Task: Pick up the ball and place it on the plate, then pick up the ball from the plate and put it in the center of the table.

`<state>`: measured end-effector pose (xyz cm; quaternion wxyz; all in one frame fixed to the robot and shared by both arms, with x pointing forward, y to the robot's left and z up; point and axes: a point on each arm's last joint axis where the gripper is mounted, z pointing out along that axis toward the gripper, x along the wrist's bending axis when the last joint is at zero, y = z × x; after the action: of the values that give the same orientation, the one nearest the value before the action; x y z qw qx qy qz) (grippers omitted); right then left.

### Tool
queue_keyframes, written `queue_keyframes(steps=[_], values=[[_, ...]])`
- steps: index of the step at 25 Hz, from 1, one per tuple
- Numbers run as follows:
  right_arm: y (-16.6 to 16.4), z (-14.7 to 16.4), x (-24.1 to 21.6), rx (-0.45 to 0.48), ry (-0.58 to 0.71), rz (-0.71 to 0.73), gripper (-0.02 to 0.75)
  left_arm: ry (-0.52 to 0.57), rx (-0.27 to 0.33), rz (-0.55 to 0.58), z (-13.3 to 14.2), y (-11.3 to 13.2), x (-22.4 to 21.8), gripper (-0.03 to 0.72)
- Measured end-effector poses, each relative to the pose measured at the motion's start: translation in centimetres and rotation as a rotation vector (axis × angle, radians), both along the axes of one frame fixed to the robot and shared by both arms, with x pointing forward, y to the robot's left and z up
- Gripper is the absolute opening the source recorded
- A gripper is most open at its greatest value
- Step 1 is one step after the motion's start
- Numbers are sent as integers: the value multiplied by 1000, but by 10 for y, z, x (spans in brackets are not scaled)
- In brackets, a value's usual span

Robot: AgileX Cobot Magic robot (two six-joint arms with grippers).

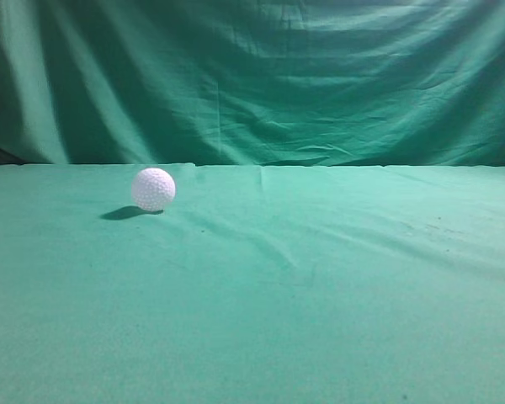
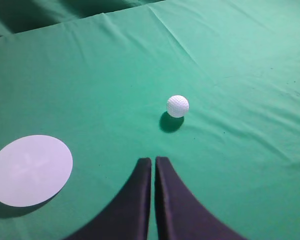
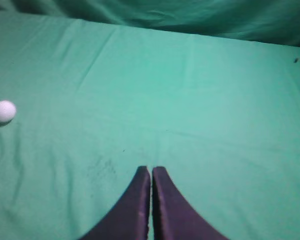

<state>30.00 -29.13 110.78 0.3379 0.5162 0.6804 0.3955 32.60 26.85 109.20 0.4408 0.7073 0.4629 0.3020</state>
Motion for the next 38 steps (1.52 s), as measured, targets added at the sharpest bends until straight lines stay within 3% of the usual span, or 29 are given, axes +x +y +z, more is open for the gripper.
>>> queue_keyframes(steps=[4,10,19,38], values=[[-3,-27,5,29,-114,-103,0,0,0,0,0,0,0,0],[-10,-92,-2,63,-120,-243,0,0,0,0,0,0,0,0],[-10,-159,-8,53,-148,-236,0,0,0,0,0,0,0,0],[-9,-162,-9,36,-166,-224,0,5,1,-2,0,0,0,0]])
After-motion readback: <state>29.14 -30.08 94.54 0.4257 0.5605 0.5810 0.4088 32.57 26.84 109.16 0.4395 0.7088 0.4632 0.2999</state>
